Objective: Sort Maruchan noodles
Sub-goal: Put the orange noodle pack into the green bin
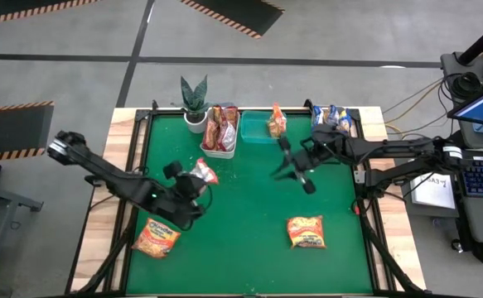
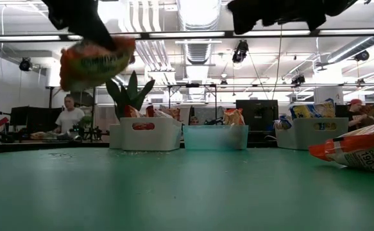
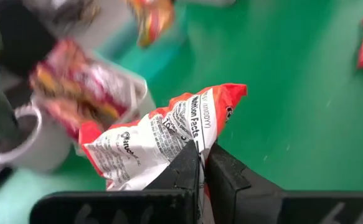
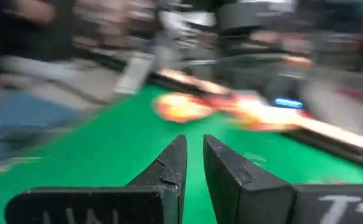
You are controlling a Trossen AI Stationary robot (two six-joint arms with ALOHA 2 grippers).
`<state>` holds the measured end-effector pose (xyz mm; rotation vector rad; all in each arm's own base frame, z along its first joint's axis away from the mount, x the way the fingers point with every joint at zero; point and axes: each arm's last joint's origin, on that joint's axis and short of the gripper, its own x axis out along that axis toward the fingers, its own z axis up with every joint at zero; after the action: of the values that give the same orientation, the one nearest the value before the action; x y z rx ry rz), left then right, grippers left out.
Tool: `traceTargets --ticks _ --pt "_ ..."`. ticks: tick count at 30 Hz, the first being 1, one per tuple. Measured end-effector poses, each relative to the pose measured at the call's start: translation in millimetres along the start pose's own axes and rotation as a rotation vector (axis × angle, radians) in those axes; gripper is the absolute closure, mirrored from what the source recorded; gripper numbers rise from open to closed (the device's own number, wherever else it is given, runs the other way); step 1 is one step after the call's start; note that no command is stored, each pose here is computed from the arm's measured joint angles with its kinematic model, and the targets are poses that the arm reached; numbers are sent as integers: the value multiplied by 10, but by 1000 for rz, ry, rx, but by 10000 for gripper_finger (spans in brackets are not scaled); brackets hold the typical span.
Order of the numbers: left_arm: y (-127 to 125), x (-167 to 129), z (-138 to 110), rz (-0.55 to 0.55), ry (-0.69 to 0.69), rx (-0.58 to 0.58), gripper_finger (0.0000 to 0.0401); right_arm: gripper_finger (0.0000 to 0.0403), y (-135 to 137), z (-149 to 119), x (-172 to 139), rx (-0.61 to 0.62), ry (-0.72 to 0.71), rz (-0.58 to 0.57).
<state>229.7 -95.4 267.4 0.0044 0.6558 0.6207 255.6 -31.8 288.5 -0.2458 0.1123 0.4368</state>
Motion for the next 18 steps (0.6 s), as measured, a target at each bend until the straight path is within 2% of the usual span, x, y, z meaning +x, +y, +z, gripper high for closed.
traceTargets --ticks 2,4,6,8,11,15,18 --pt "70 -73 -13 -46 -70 15 400 360 52 -31 17 35 -34 189" --pt "93 -118 -44 -143 -145 52 400 360 92 -55 27 47 -69 341" --pt "92 -129 -89 -293 -230 94 400 360 100 -74 41 58 -74 384" --pt "92 -129 -139 -435 -347 110 400 360 79 -102 62 75 -50 340" --pt "127 -98 -221 -554 -533 132 401 360 24 -162 114 108 13 197" --pt "212 -40 -323 -587 -651 113 401 360 -69 -238 207 162 54 16" --pt "257 21 -382 -575 -645 109 401 358 -125 -288 293 200 53 -39"
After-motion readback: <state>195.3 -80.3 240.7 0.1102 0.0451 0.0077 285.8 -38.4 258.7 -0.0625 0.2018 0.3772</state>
